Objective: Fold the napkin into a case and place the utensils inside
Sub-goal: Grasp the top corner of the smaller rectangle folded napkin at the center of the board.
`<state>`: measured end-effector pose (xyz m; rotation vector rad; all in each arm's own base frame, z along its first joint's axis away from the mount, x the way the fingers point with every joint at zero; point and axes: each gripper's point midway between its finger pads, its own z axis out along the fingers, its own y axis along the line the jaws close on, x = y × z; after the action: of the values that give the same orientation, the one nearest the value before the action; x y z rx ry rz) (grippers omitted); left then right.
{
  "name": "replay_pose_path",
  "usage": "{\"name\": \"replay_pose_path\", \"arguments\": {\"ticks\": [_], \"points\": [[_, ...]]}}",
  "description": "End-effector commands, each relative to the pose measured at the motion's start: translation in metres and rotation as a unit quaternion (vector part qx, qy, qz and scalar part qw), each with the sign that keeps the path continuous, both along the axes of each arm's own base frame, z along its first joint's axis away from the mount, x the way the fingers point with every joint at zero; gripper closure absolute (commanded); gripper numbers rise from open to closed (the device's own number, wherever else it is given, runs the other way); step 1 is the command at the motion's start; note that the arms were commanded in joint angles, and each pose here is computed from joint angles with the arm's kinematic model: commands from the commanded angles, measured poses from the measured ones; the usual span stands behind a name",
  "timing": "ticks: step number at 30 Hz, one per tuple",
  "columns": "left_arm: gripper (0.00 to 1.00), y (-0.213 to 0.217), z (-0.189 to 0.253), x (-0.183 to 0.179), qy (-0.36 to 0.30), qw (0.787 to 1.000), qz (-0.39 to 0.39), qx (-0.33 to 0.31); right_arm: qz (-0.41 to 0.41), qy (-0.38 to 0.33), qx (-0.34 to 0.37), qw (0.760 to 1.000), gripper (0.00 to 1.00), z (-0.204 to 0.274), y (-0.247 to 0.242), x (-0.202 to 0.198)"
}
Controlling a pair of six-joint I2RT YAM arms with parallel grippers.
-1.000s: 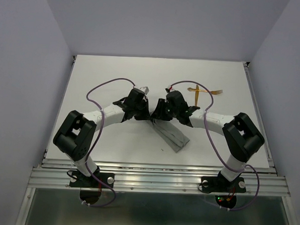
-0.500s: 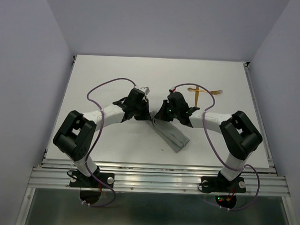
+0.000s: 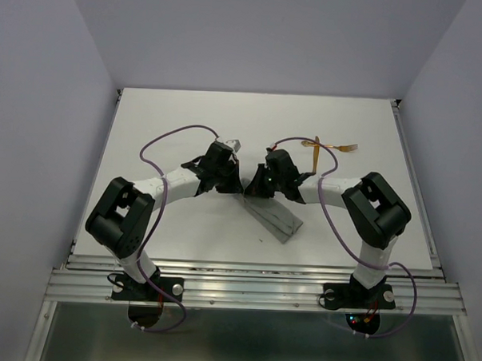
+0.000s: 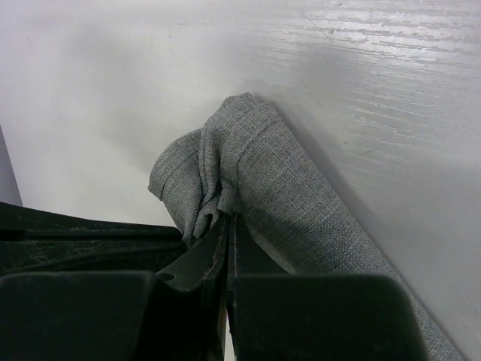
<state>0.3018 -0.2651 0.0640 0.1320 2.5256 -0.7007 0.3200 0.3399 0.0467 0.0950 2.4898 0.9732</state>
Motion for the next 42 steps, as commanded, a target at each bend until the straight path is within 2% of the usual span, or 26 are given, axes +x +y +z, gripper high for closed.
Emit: {"name": "replay_pose_path", "arguments": {"ticks": [1, 12, 27, 33, 42], "points": [[1.00, -0.008, 0.019, 0.006, -0.023, 1.000, -0.014, -0.016, 0.000, -0.034, 0.038, 0.999, 0.99, 0.027, 0.015, 0.016], [1.00, -0.006, 0.017, 0.006, -0.022, 1.000, -0.012, -0.010, -0.024, -0.075, 0.047, 0.996, 0.99, 0.055, 0.004, 0.019], [1.00, -0.007, 0.018, 0.006, -0.023, 1.000, -0.014, -0.011, 0.015, -0.020, 0.052, 0.998, 0.99, 0.010, 0.027, 0.014], [1.00, -0.008, 0.019, 0.008, -0.024, 1.000, -0.014, -0.011, -0.005, 0.010, 0.026, 1.000, 0.99, -0.017, 0.023, 0.015], [1.00, 0.000, 0.011, 0.007, -0.021, 1.000, -0.005, 0.002, -0.006, -0.047, 0.059, 0.997, 0.99, 0.042, 0.018, 0.014]]}}
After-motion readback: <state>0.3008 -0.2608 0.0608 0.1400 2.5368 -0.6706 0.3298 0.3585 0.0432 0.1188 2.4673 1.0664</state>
